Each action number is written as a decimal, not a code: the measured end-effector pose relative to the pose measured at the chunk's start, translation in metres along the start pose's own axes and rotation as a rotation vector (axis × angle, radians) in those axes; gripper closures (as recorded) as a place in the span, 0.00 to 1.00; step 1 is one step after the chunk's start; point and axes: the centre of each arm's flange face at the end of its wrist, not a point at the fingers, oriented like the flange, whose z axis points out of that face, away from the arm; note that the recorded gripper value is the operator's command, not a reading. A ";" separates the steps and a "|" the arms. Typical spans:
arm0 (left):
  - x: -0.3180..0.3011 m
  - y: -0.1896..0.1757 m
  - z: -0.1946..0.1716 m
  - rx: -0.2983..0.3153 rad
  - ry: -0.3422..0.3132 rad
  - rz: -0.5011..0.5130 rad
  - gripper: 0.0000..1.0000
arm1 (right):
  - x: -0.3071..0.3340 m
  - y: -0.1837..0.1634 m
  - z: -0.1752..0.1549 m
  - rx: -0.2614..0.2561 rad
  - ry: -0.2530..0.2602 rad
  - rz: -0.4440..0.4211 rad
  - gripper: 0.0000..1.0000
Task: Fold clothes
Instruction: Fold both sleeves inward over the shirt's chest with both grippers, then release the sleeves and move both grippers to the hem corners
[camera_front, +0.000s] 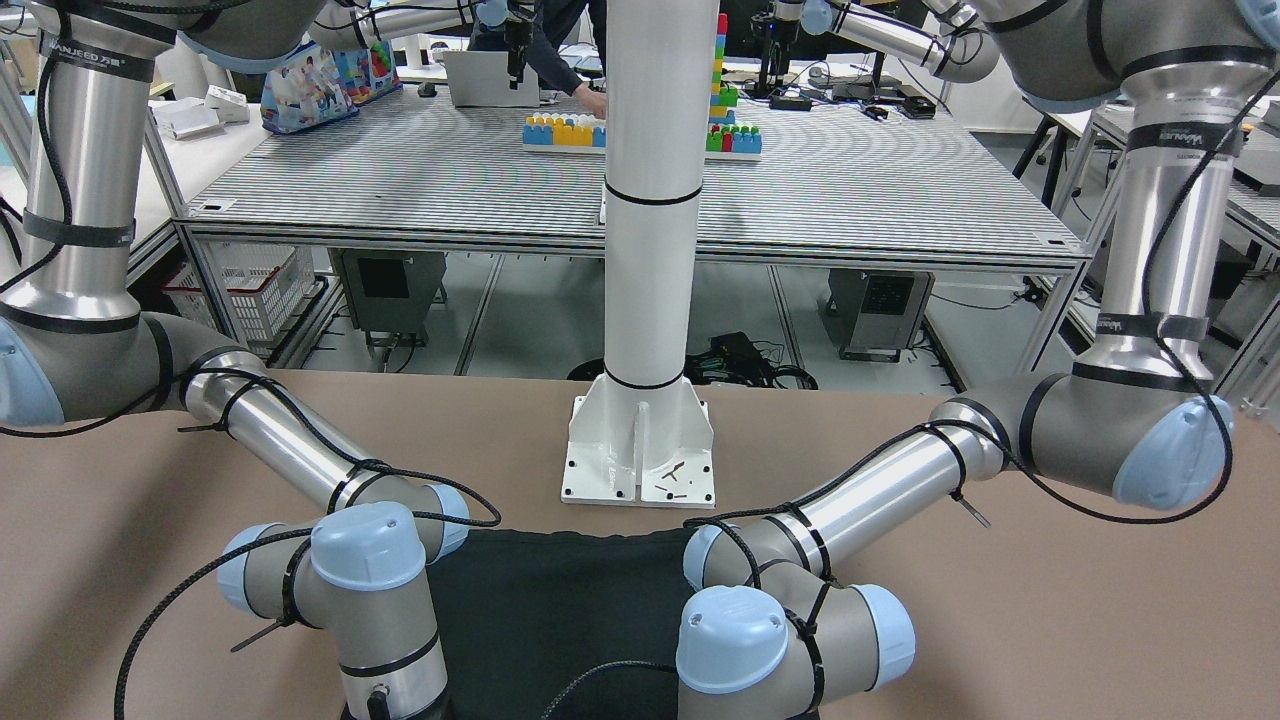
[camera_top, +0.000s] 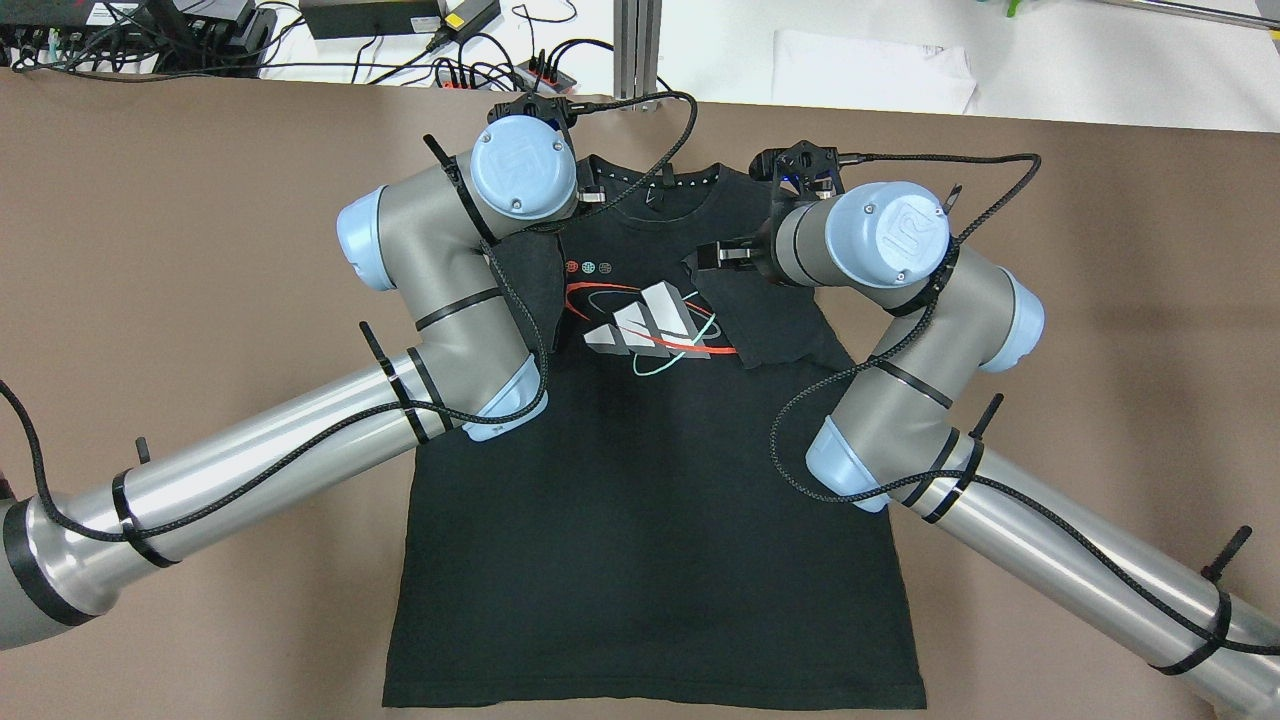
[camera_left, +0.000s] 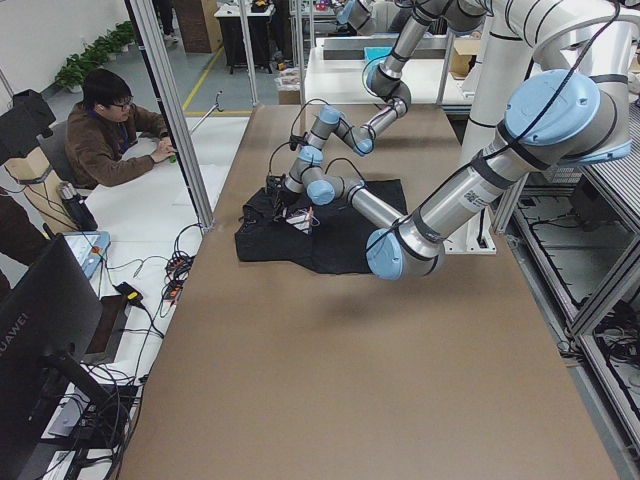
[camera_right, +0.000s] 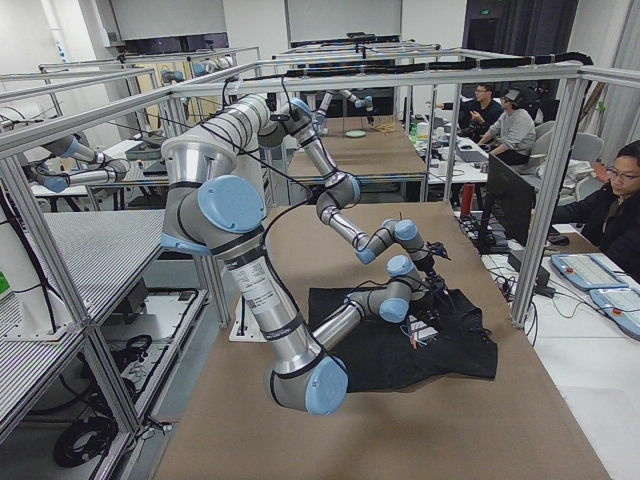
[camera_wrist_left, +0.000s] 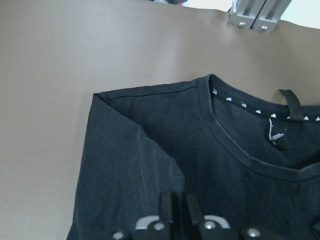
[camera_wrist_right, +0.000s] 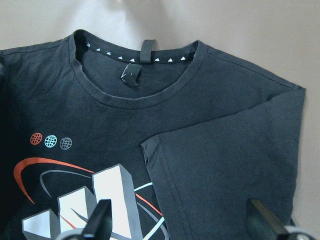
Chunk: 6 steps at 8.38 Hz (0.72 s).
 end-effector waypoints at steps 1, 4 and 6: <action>0.001 -0.002 -0.003 0.006 0.010 -0.005 0.00 | -0.001 0.000 0.000 0.000 -0.001 -0.001 0.06; 0.006 -0.022 -0.028 0.007 0.070 -0.025 0.00 | -0.001 -0.008 -0.006 -0.005 0.000 0.003 0.06; -0.011 -0.021 -0.047 -0.008 0.119 -0.030 0.00 | -0.003 -0.006 -0.010 -0.048 -0.032 0.008 0.06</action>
